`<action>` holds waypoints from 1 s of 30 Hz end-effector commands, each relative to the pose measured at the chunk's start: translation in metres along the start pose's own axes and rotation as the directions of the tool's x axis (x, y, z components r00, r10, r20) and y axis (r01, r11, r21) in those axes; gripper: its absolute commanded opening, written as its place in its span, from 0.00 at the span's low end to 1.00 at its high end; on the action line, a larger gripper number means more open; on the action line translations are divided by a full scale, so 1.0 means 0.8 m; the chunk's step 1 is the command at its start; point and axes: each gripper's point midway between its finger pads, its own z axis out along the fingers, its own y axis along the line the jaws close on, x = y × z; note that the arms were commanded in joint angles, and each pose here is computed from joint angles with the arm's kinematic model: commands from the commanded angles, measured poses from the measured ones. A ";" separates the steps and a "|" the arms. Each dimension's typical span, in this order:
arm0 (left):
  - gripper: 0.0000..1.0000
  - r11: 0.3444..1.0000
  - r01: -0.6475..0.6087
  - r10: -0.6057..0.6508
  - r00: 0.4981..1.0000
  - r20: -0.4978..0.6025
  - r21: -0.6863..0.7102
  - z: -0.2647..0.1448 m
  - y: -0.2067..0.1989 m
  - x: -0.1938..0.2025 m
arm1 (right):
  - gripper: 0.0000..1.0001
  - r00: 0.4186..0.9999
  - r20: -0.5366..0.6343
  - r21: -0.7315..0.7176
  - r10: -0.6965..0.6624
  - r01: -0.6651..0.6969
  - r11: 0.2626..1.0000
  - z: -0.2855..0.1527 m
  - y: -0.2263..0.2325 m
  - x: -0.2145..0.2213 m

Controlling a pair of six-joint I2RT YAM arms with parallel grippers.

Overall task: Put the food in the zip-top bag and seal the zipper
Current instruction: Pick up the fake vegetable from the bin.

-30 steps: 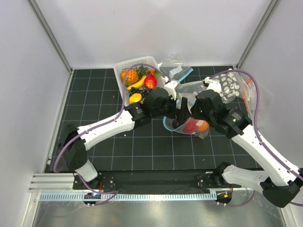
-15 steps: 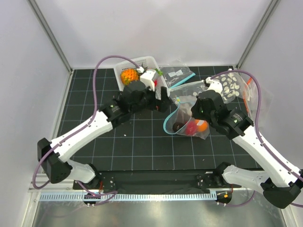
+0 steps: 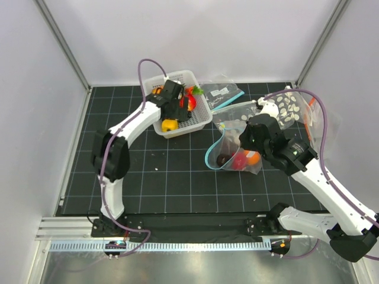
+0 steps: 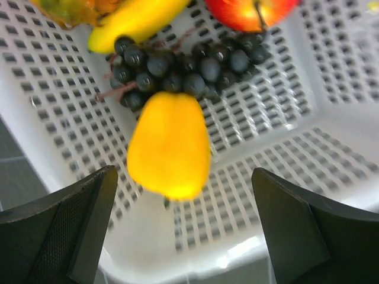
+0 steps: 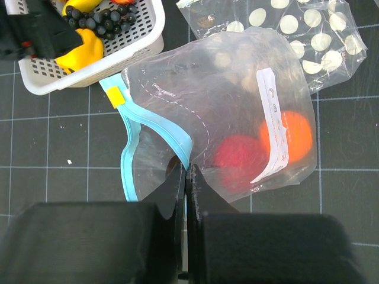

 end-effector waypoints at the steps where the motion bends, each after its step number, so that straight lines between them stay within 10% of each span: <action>1: 1.00 0.997 -0.030 0.031 0.999 0.009 -0.077 0.026 0.020 -0.025 | 0.01 0.999 0.041 -0.032 0.016 -0.015 0.999 -0.002 0.009 -0.014; 7: 0.98 0.999 -0.028 0.023 0.995 -0.101 -0.040 0.057 0.010 -0.007 | 0.01 0.999 0.043 -0.022 0.012 -0.011 1.000 -0.001 0.006 -0.012; 24: 0.42 1.000 0.001 -0.002 0.999 -0.050 -0.028 0.014 0.015 -0.022 | 0.01 0.999 0.044 -0.029 0.022 -0.020 0.999 -0.002 0.004 -0.010; 28: 0.95 1.000 0.016 -0.017 0.999 -0.040 -0.026 0.001 0.017 -0.021 | 0.01 0.999 0.045 -0.031 0.022 -0.020 0.999 -0.003 0.005 -0.010; 30: 1.00 0.999 0.008 -0.011 0.998 -0.067 -0.045 0.003 0.022 -0.012 | 0.01 0.999 0.044 -0.036 0.021 -0.020 0.999 -0.003 0.006 -0.009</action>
